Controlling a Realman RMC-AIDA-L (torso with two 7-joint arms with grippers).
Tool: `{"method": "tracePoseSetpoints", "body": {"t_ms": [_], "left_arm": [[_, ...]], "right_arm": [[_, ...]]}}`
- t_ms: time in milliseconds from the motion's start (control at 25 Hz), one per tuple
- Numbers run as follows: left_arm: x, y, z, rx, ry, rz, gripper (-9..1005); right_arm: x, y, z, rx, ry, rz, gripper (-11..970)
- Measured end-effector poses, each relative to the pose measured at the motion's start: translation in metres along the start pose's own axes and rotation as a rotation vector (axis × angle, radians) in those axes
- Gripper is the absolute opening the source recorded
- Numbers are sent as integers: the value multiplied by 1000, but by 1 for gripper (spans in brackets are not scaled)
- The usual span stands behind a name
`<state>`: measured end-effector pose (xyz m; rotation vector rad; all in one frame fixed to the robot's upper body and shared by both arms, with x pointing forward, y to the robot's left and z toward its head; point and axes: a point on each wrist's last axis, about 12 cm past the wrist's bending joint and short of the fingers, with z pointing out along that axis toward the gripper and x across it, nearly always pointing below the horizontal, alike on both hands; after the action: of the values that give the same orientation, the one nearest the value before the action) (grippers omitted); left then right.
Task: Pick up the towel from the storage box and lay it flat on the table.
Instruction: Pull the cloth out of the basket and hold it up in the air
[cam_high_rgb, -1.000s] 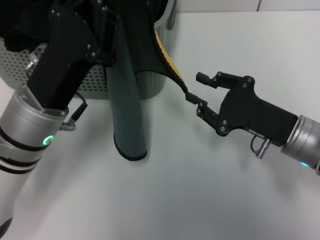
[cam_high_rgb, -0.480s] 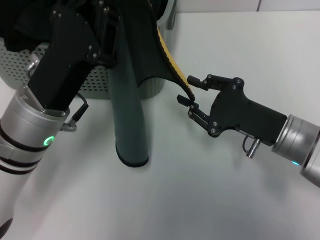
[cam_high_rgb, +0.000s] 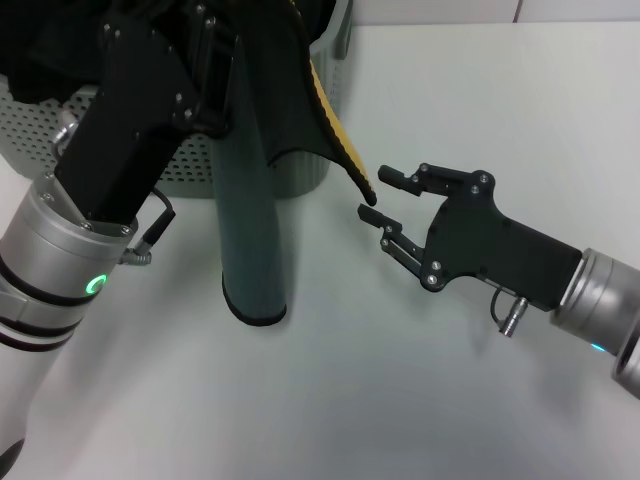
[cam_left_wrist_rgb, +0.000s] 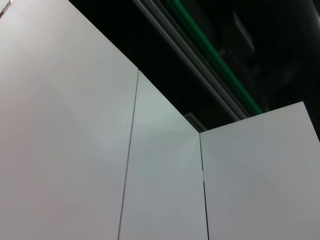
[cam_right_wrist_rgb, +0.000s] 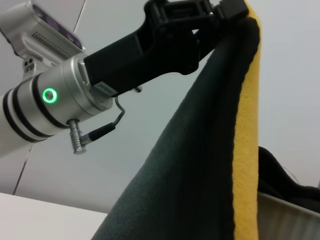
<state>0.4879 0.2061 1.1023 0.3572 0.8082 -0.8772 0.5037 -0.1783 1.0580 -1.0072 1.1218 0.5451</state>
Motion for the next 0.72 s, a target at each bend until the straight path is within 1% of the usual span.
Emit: {"method": "tracePoseSetpoints", "body": {"t_ms": [80, 480, 720], "left_arm": [[0, 0, 0, 0, 0, 1, 18], [0, 0, 0, 0, 0, 2, 19], [0, 0, 0, 0, 0, 2, 20]], "right_arm": [[0, 0, -2, 15, -4, -3, 361], [0, -4, 1, 26, -2, -4, 284], [0, -4, 1, 27, -2, -3, 279]]}}
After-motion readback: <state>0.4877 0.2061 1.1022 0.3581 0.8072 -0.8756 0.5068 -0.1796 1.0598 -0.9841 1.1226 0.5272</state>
